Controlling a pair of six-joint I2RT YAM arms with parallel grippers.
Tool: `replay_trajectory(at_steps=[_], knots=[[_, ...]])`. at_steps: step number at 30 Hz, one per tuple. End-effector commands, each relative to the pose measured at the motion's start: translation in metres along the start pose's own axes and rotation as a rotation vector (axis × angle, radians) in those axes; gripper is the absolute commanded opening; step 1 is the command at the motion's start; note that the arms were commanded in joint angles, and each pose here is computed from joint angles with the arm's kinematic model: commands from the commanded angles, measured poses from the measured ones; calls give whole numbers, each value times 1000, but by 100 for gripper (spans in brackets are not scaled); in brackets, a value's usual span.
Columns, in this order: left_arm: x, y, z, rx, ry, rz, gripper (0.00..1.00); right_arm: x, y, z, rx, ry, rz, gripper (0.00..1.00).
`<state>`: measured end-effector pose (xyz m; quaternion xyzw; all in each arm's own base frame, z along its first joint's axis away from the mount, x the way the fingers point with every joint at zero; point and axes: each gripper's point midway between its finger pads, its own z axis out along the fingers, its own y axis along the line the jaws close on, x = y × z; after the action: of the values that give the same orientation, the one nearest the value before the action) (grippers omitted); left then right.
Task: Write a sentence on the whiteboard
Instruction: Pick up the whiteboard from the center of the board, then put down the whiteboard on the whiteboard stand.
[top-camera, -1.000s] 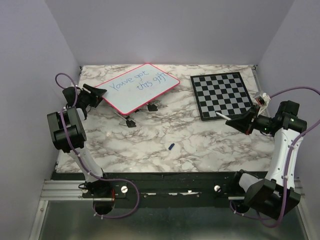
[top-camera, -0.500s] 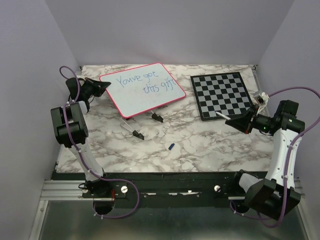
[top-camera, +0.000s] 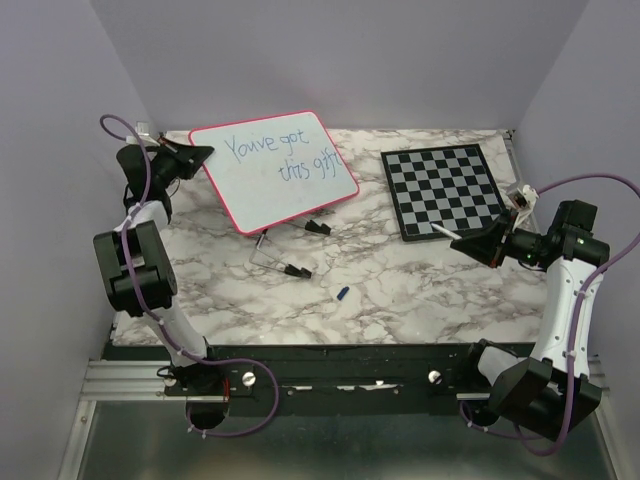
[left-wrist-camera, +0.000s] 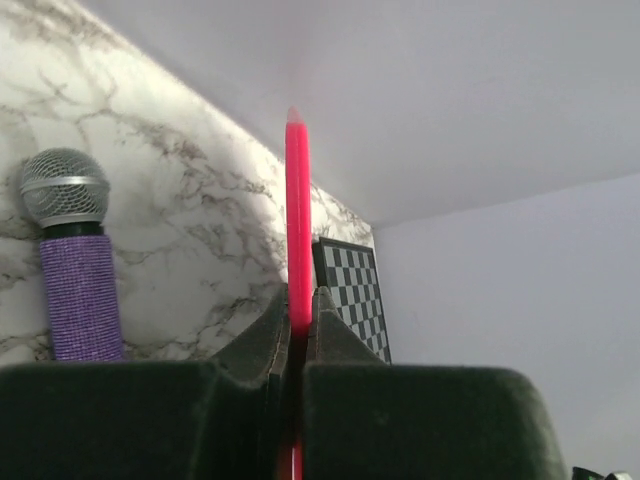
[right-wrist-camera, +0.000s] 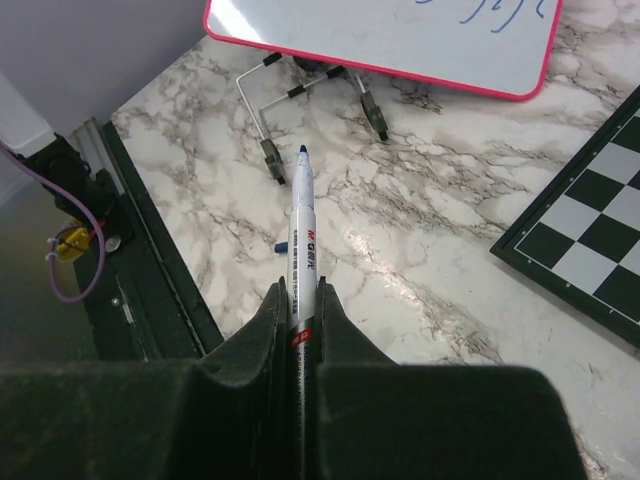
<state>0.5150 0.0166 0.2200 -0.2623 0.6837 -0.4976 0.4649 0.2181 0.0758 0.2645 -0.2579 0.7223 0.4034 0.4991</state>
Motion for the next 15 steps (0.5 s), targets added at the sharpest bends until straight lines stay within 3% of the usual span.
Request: replay_trajectory(at_steps=[1, 8, 9, 15], knots=[[-30, -93, -36, 142, -203, 264, 0, 2, 4, 1, -10, 7, -24, 1], [-13, -126, -78, 107, -343, 369, 0, 4, 10, 1, -31, 8, -33, 1], [-10, -145, -91, 119, -373, 414, 0, 2, 11, 1, -34, 5, -50, 1], [20, -145, -132, 5, -431, 501, 0, 1, 16, 1, -57, 0, -57, 0]])
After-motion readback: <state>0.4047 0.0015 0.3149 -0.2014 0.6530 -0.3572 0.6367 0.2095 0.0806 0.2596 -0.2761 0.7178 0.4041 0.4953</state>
